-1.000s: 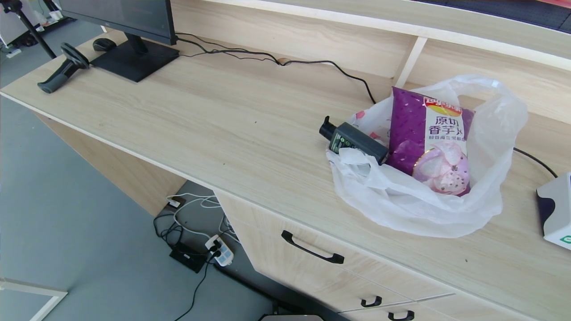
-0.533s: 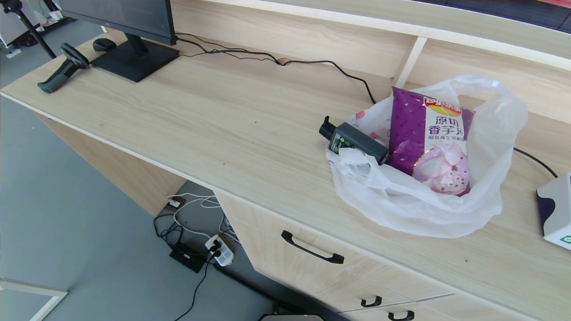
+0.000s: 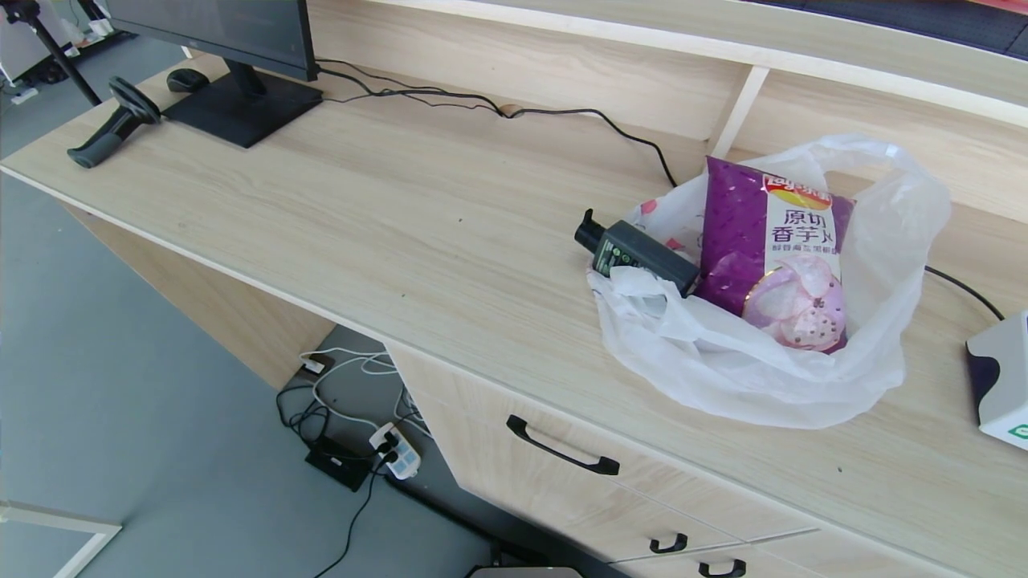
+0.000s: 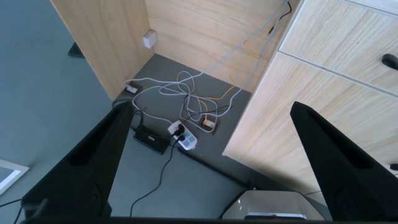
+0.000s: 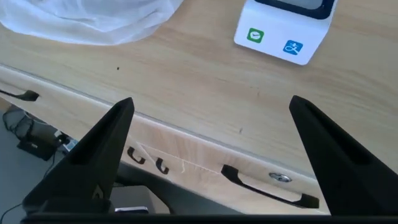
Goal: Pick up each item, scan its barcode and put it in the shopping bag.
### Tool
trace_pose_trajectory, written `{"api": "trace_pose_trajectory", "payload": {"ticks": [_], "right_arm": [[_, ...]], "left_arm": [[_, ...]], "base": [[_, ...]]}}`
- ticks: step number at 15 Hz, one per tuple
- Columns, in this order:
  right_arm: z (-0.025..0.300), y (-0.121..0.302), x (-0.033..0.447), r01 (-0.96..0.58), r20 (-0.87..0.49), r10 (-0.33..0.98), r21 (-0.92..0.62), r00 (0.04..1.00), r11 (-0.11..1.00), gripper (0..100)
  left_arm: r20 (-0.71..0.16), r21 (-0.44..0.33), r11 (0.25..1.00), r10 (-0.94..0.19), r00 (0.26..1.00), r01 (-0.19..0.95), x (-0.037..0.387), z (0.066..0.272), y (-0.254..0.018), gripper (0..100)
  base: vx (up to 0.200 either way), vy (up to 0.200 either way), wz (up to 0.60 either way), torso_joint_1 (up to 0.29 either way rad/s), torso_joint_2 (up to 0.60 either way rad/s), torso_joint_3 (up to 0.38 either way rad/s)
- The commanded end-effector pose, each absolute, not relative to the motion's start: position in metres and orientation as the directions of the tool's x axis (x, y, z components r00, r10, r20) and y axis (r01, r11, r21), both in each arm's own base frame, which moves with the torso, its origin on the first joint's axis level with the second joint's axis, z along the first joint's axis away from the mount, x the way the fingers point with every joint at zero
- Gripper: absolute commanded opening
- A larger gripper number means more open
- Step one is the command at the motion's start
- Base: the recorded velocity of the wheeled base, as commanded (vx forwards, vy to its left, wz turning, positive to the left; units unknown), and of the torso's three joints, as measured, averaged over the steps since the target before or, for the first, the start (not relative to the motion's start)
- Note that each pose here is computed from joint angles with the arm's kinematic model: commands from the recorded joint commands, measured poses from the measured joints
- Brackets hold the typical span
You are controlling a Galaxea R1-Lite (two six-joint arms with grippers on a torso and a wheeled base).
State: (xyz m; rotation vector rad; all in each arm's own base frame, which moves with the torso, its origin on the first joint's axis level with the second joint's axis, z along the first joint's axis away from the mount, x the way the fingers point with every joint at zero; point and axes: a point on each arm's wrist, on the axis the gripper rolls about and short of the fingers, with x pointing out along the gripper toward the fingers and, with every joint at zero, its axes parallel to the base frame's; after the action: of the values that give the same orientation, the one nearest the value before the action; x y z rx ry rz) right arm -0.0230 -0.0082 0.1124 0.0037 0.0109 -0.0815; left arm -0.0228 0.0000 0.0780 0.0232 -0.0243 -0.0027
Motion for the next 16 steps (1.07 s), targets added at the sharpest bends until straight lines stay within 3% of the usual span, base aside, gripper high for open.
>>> {"api": "trace_pose_trajectory", "payload": {"ticks": [1, 2, 4, 6, 12, 16], "right_arm": [[0.112, -0.005, -0.016, 0.251, -0.093, -0.246, 0.049, 0.965, 0.967, 100], [0.104, -0.003, -0.015, 0.292, -0.123, -0.284, 0.050, 0.951, 0.955, 100], [0.084, -0.001, -0.018, 0.205, -0.078, -0.202, 0.026, 0.976, 0.978, 100], [0.085, -0.001, -0.016, 0.174, -0.017, -0.174, 0.005, 0.985, 0.985, 100], [0.078, -0.001, -0.015, 0.117, -0.108, -0.119, -0.022, 0.987, 0.993, 100], [0.076, -0.001, -0.023, 0.061, 0.002, -0.061, 0.009, 0.998, 0.998, 100]], "left_arm": [[0.023, 0.023, 1.000, -0.003, 1.000, 0.003, -0.023, 0.078, 0.000, 100], [0.021, 0.026, 1.000, -0.003, 1.000, 0.003, -0.023, 0.078, 0.000, 100], [0.021, 0.025, 1.000, -0.005, 1.000, 0.004, -0.023, 0.078, 0.000, 100], [0.021, 0.023, 1.000, -0.005, 1.000, 0.004, -0.023, 0.078, 0.000, 100], [0.021, 0.023, 1.000, -0.003, 1.000, 0.003, -0.023, 0.078, 0.000, 100], [0.021, 0.023, 1.000, -0.003, 1.000, 0.003, -0.023, 0.078, 0.000, 100]], "base": [[0.000, 0.000, 0.00, 0.000, 0.00, 0.000], [0.000, 0.000, 0.00, 0.000, 0.00, 0.000], [0.000, 0.000, 0.00, 0.000, 0.00, 0.000], [0.000, 0.000, 0.00, 0.000, 0.00, 0.000], [0.000, 0.000, 0.00, 0.000, 0.00, 0.000], [0.000, 0.000, 0.00, 0.000, 0.00, 0.000]]}}
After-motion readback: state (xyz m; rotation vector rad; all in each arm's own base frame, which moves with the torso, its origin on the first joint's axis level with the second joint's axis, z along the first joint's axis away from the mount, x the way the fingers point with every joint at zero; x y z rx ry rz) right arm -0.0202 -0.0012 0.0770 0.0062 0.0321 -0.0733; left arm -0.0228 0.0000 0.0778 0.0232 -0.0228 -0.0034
